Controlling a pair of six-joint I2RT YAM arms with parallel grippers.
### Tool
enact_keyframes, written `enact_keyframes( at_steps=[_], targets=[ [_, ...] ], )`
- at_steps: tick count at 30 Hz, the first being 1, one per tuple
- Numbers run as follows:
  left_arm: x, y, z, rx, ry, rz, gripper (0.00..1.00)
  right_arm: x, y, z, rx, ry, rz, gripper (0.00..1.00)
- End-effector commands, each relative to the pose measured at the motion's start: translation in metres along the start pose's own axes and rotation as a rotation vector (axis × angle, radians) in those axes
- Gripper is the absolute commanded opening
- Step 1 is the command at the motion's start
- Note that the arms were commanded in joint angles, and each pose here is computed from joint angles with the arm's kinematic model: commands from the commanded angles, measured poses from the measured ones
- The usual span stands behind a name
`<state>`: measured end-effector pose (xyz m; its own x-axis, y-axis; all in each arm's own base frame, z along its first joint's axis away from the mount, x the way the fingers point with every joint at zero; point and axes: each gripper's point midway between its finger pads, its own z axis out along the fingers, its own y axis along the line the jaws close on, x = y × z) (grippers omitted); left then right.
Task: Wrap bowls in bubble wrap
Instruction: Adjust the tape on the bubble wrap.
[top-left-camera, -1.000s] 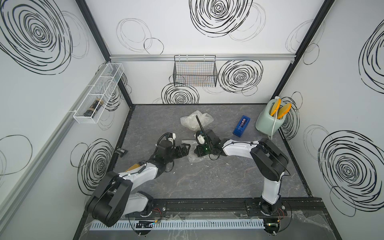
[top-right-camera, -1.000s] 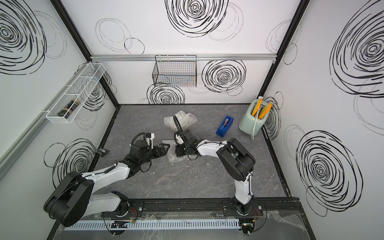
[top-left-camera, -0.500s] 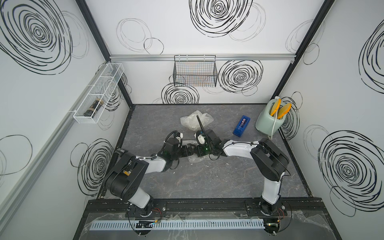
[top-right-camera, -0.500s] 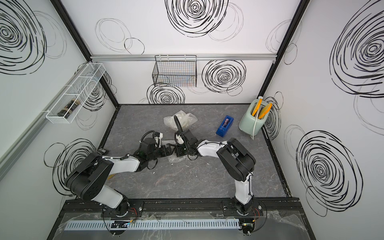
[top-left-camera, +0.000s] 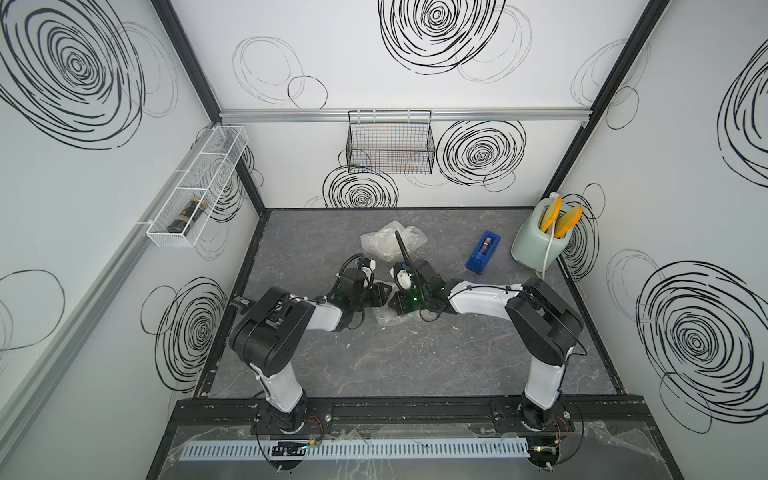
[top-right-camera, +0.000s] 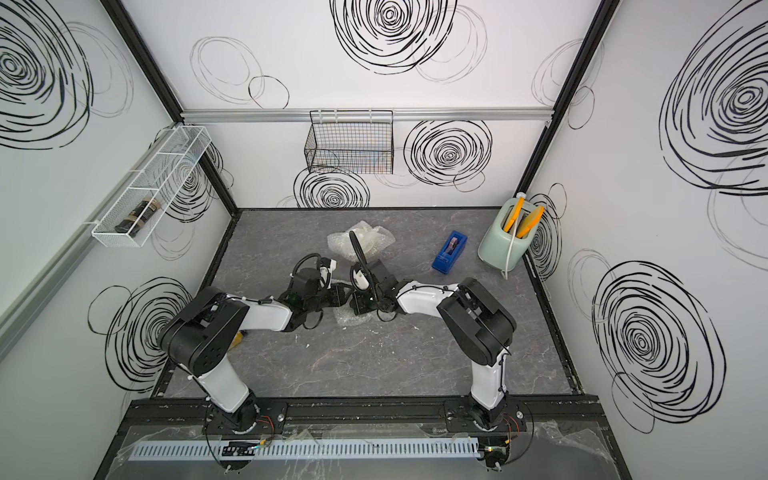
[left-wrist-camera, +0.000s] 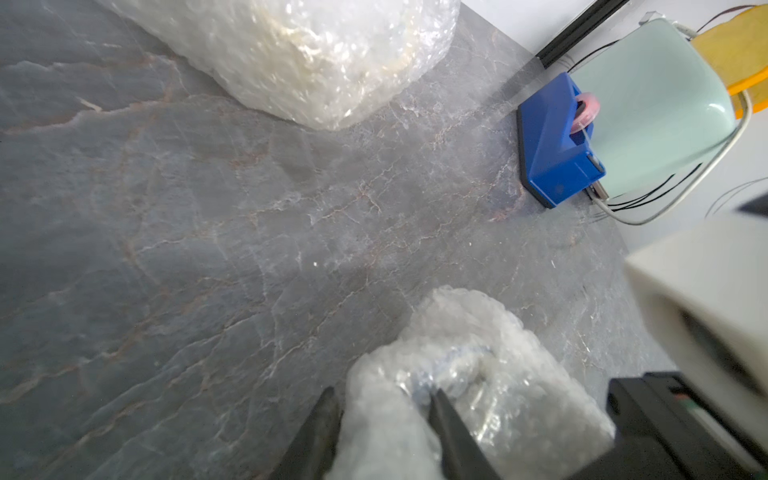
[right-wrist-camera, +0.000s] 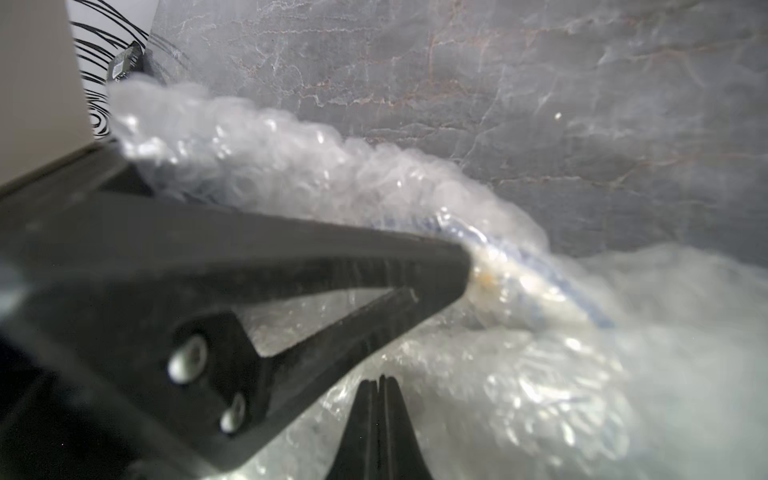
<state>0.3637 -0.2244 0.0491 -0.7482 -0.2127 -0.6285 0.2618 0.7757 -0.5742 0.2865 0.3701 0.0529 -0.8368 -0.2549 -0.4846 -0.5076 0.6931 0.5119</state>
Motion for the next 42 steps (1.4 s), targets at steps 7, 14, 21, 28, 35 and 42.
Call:
enact_keyframes(
  at_steps=[7, 14, 21, 28, 35, 42],
  targets=[
    [-0.007, -0.009, -0.011, 0.036, -0.051, 0.005, 0.16, 0.007, 0.000, -0.008, -0.001, 0.037, 0.007, 0.08],
    [-0.008, -0.013, -0.015, 0.051, -0.062, 0.009, 0.05, 0.006, 0.000, -0.008, -0.007, 0.041, 0.003, 0.08],
    [-0.011, -0.016, -0.019, 0.052, -0.078, 0.019, 0.00, 0.002, 0.003, -0.012, -0.007, 0.037, -0.003, 0.08],
    [-0.015, -0.019, -0.022, 0.045, -0.089, 0.024, 0.00, -0.019, 0.018, -0.035, -0.028, -0.035, -0.045, 0.25],
    [-0.019, -0.024, -0.030, 0.043, -0.099, 0.033, 0.14, -0.044, 0.030, -0.079, -0.044, -0.160, -0.096, 0.44],
    [-0.021, -0.025, -0.035, 0.034, -0.096, 0.024, 0.44, -0.054, 0.014, -0.116, -0.037, -0.241, -0.060, 0.45]
  ],
)
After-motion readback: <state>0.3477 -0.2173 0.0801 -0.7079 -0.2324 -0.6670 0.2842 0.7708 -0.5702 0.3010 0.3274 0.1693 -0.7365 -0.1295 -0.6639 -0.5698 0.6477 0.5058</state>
